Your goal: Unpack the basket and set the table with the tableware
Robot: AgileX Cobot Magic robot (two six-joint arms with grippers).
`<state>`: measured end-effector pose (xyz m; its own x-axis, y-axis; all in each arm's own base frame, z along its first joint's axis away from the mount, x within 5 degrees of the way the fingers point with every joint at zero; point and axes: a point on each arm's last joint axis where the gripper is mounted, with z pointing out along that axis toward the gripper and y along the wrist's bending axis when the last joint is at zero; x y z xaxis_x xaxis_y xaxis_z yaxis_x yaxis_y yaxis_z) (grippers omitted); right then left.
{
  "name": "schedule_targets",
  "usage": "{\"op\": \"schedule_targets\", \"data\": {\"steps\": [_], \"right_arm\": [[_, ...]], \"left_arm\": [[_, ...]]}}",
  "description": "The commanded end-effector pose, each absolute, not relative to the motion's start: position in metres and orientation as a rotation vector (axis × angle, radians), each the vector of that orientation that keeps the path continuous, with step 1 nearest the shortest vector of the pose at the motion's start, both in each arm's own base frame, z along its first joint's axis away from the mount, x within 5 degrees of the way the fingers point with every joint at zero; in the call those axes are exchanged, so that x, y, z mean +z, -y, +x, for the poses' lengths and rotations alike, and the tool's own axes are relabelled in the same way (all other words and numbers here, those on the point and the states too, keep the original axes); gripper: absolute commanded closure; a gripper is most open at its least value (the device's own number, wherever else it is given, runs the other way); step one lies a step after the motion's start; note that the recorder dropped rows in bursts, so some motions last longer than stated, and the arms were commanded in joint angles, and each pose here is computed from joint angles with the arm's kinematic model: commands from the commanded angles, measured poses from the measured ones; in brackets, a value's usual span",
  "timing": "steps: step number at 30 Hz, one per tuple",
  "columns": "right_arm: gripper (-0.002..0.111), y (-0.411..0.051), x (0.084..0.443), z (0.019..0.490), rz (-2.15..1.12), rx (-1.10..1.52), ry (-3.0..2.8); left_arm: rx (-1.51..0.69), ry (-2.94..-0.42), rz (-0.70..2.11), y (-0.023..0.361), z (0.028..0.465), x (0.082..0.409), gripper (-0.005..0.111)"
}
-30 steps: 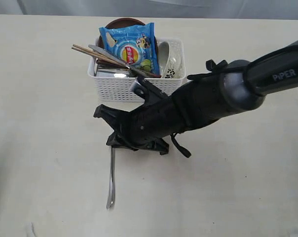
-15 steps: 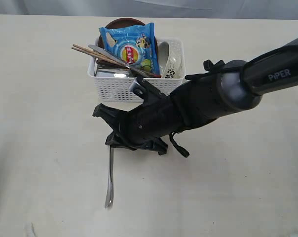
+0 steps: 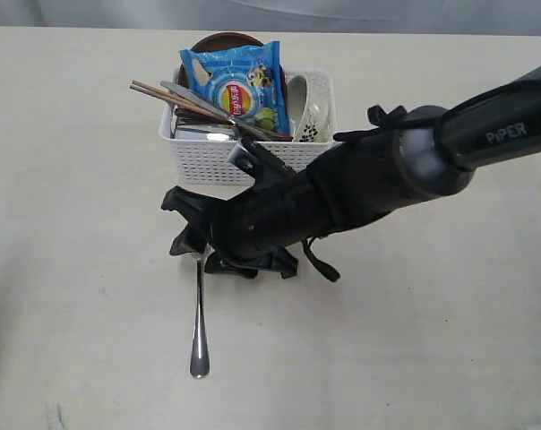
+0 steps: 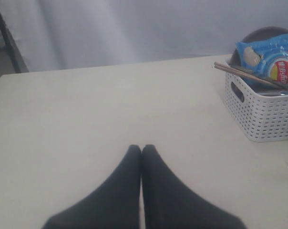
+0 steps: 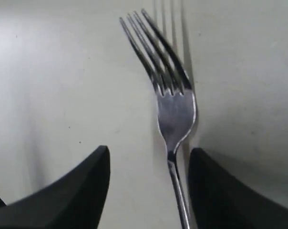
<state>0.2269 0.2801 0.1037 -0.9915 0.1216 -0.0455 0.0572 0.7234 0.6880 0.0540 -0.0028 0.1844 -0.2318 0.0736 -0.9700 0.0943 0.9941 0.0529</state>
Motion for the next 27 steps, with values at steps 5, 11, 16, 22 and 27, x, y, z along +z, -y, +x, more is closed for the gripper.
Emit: {"op": "schedule_targets", "data": {"steps": [5, 11, 16, 22, 27], "right_arm": [[0.059, -0.270, 0.150, 0.249, -0.034, 1.176, -2.695], [0.059, -0.270, 0.219, 0.259, -0.418, 1.172, -2.468], [0.059, -0.269, 0.287, 0.303, -0.512, 0.768, -2.122], [0.087, -0.277, 0.247, 0.345, -0.911, 0.330, -2.341], [0.067, -0.297, 0.214, 0.370, -0.980, 0.300, -2.440]], "left_arm": [[-0.022, -1.795, 0.129, 0.003, 0.054, 0.185, 0.107], [-0.022, -1.795, 0.129, 0.003, 0.054, 0.185, 0.107], [-0.022, -1.795, 0.129, 0.003, 0.054, 0.185, 0.107], [-0.022, -1.795, 0.129, 0.003, 0.054, 0.185, 0.107], [-0.022, -1.795, 0.129, 0.003, 0.054, 0.185, 0.107]]}}
